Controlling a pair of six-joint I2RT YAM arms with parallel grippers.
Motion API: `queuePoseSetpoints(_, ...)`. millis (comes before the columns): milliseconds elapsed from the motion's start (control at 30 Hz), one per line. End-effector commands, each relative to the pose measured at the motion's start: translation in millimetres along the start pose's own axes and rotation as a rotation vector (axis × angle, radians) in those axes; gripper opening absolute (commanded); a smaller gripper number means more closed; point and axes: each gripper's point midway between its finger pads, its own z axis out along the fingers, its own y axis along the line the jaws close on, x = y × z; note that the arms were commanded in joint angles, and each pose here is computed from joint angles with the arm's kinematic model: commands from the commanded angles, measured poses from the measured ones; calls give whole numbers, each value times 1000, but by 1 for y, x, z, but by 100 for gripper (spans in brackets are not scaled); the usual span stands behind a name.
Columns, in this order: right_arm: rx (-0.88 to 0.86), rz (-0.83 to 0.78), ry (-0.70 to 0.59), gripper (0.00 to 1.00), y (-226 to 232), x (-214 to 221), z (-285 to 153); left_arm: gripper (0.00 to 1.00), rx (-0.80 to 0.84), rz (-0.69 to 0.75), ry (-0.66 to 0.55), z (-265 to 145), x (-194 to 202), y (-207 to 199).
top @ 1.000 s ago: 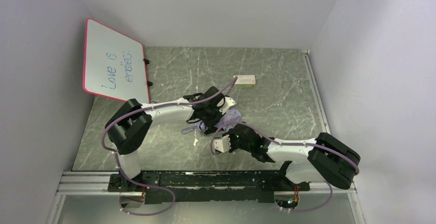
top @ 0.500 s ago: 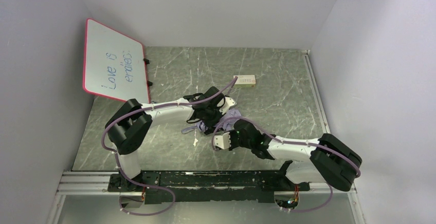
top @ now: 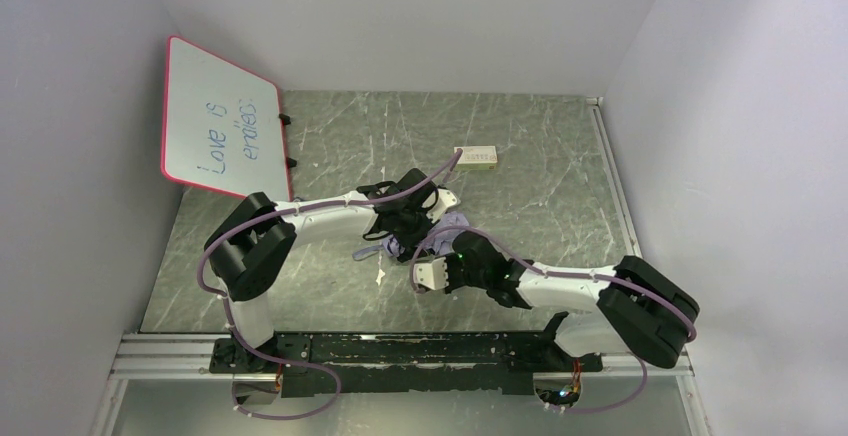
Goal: Put away the umbrella
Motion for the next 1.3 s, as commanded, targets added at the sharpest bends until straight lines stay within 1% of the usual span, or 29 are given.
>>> queuePoseSetpoints(0, 25, 47, -18, 0, -13, -8, -5, 5, -91, 30, 403, 16, 119, 19)
queuePoseSetpoints(100, 40, 99, -2, 0, -20, -8, -11, 5, -93, 30, 402, 16, 118, 19)
queuePoseSetpoints(300, 81, 112, -1, 0, -30, -10, -24, 5, -91, 30, 405, 16, 119, 19)
queuePoseSetpoints(433, 117, 109, 26, 0, -38, -6, -29, 5, -91, 30, 403, 16, 118, 19)
queuePoseSetpoints(667, 129, 118, 6, 0, -41, -10, -32, 5, -92, 29, 407, 17, 119, 19)
queuePoseSetpoints(800, 169, 119, -26, 0, -47, -15, -36, 5, -92, 29, 407, 17, 119, 19)
queuePoseSetpoints(967, 210, 96, -52, 0, -57, -20, -33, 5, -89, 30, 409, 17, 119, 18)
queuePoseSetpoints(1267, 334, 21, -66, 0, -93, -31, -32, 5, -82, 30, 411, 18, 120, 17)
